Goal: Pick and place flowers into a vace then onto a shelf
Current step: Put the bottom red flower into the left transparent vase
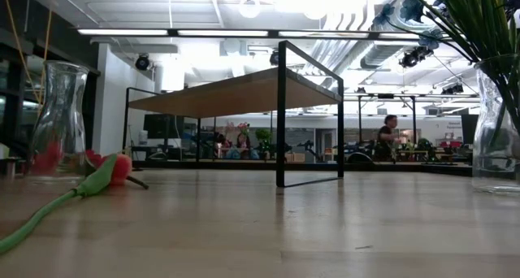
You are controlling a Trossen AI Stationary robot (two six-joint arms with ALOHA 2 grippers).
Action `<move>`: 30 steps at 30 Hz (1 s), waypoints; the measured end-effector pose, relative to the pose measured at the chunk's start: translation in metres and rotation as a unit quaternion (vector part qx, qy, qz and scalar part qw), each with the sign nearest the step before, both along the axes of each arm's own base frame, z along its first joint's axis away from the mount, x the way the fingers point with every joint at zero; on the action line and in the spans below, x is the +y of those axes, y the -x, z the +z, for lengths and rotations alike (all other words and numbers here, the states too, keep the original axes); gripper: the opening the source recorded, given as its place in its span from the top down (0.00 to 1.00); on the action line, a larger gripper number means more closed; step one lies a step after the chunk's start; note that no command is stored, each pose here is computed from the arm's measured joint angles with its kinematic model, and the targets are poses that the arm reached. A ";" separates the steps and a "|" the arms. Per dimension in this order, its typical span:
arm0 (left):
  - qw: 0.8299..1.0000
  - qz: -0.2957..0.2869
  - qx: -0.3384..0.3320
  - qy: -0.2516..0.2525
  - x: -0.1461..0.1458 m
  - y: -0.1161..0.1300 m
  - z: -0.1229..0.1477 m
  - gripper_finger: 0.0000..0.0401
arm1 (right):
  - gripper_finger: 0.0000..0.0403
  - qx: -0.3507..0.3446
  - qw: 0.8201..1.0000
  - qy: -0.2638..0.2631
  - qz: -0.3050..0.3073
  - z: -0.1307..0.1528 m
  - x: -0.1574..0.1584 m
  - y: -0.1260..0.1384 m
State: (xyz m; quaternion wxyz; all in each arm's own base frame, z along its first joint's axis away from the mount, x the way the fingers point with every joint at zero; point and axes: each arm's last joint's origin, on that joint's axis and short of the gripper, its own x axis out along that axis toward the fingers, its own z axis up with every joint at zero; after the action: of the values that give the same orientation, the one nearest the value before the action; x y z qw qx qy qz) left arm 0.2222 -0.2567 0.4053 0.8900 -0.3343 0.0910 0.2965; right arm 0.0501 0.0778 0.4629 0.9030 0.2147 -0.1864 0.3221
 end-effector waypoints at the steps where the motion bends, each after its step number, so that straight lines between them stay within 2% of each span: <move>1: 1.000 -0.002 -0.007 -0.022 0.003 0.002 0.004 0.92 | 0.34 0.000 1.000 0.000 0.000 0.000 0.000 0.000; 6: 0.993 -0.008 -0.026 -0.112 0.021 0.014 0.027 0.92 | 0.34 0.001 1.000 -0.002 0.001 0.000 0.000 0.000; 11: 0.986 -0.011 -0.033 -0.162 0.047 0.032 0.054 0.92 | 0.34 0.002 1.000 -0.003 0.001 0.000 0.000 0.000; 17: 0.981 -0.022 -0.026 -0.193 0.085 0.060 0.085 0.92 | 0.34 -0.004 1.000 -0.011 -0.026 0.003 -0.001 -0.001; 22: 0.977 -0.021 -0.028 -0.211 0.117 0.084 0.100 0.92 | 0.34 -0.007 0.998 0.002 -0.055 0.003 0.001 -0.003; 26: 0.977 -0.027 -0.026 -0.210 0.144 0.103 0.101 0.92 | 0.34 -0.010 0.997 0.007 -0.081 0.004 0.000 -0.004; 30: 0.977 -0.028 -0.024 -0.210 0.167 0.120 0.091 0.92 | 0.34 -0.008 0.994 0.006 -0.106 0.005 -0.001 -0.004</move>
State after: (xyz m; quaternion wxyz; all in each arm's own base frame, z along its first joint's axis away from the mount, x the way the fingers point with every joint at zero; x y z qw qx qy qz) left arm 0.1020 -0.0900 0.4962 0.9503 -0.1442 0.0148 0.2755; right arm 0.0539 0.0764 0.4676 0.9318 0.1857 -0.2131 0.2277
